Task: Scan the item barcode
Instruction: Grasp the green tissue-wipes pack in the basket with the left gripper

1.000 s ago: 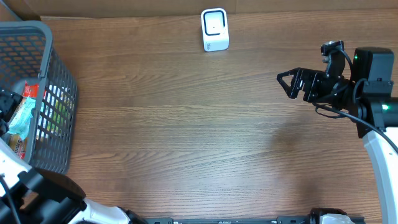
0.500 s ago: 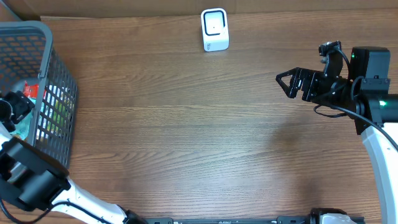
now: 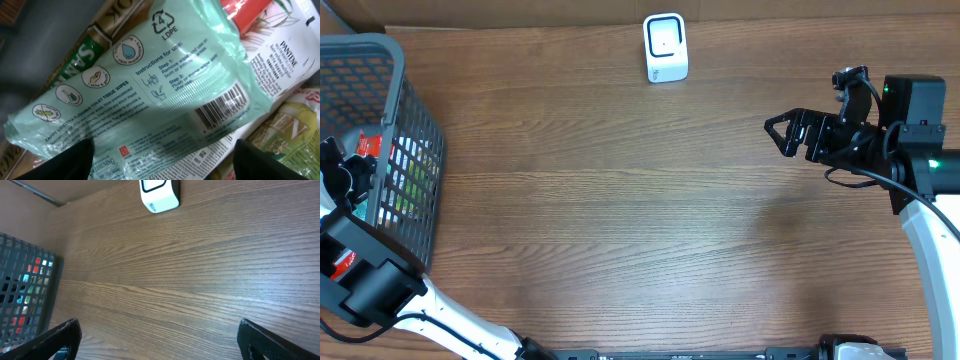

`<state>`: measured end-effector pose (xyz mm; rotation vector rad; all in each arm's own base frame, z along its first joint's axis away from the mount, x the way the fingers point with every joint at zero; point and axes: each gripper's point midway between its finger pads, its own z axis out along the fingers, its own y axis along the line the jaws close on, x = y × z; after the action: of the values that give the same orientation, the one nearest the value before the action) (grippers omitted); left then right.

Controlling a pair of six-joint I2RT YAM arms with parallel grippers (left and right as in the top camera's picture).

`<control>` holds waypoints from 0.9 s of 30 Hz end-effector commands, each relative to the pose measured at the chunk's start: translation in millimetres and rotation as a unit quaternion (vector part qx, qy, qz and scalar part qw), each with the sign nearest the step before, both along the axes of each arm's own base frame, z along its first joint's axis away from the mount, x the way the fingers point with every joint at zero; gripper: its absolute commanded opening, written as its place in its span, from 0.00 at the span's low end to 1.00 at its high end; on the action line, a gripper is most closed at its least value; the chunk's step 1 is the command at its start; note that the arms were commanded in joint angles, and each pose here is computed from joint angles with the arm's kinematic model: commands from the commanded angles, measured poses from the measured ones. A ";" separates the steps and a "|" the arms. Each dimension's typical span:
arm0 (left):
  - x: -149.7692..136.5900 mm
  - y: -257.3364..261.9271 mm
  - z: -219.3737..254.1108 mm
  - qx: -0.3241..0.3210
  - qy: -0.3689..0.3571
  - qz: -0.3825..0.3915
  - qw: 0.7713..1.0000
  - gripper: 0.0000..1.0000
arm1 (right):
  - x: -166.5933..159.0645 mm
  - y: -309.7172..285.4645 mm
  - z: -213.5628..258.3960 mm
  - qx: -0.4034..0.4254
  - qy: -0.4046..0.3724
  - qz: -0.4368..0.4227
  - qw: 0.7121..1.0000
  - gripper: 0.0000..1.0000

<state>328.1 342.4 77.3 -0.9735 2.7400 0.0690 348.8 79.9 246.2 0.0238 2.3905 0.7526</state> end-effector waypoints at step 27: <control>24.4 12.7 -15.8 0.053 -0.021 -0.101 0.993 0.82 | 4.5 -3.9 6.5 -0.008 -0.011 -0.008 1.000 1.00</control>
<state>350.7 366.9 83.8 -0.7713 2.6755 0.1883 349.4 77.6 245.1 0.0322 2.3943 0.7348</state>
